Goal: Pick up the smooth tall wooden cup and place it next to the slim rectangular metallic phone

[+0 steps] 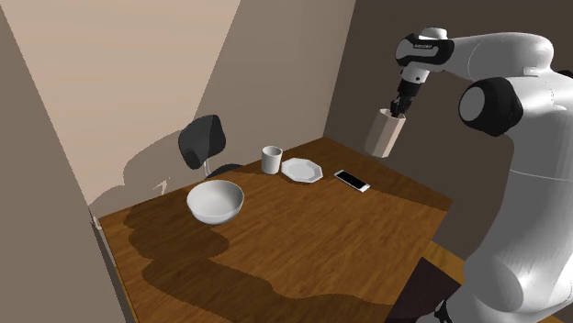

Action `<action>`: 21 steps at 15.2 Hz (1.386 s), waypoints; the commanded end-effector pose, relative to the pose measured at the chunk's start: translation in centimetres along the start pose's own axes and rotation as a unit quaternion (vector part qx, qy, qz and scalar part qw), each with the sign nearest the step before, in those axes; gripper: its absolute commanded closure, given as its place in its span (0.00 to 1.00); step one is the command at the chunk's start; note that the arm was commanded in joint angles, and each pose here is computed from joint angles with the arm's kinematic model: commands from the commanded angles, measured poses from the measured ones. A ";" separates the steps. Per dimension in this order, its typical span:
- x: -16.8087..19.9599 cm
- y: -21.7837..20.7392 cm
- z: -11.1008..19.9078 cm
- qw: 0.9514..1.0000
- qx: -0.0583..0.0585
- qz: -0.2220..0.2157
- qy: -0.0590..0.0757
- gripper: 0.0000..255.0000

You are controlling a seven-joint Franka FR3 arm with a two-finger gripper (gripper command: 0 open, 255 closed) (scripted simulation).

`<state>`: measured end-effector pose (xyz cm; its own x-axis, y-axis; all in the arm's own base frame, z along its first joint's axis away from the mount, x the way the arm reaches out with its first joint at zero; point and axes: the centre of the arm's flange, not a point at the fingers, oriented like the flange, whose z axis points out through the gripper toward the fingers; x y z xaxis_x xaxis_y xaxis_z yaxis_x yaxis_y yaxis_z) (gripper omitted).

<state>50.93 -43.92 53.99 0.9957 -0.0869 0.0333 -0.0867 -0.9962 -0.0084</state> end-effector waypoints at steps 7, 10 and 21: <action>0.0 0.1 4.2 1.000 0.000 0.000 0.001 1.00; -0.1 0.1 5.8 1.000 0.000 0.000 0.001 1.00; -0.3 0.1 11.6 1.000 0.000 0.000 0.001 1.00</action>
<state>50.93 -43.93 42.94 0.9957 -0.0870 0.0332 -0.0868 -0.9962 -0.0082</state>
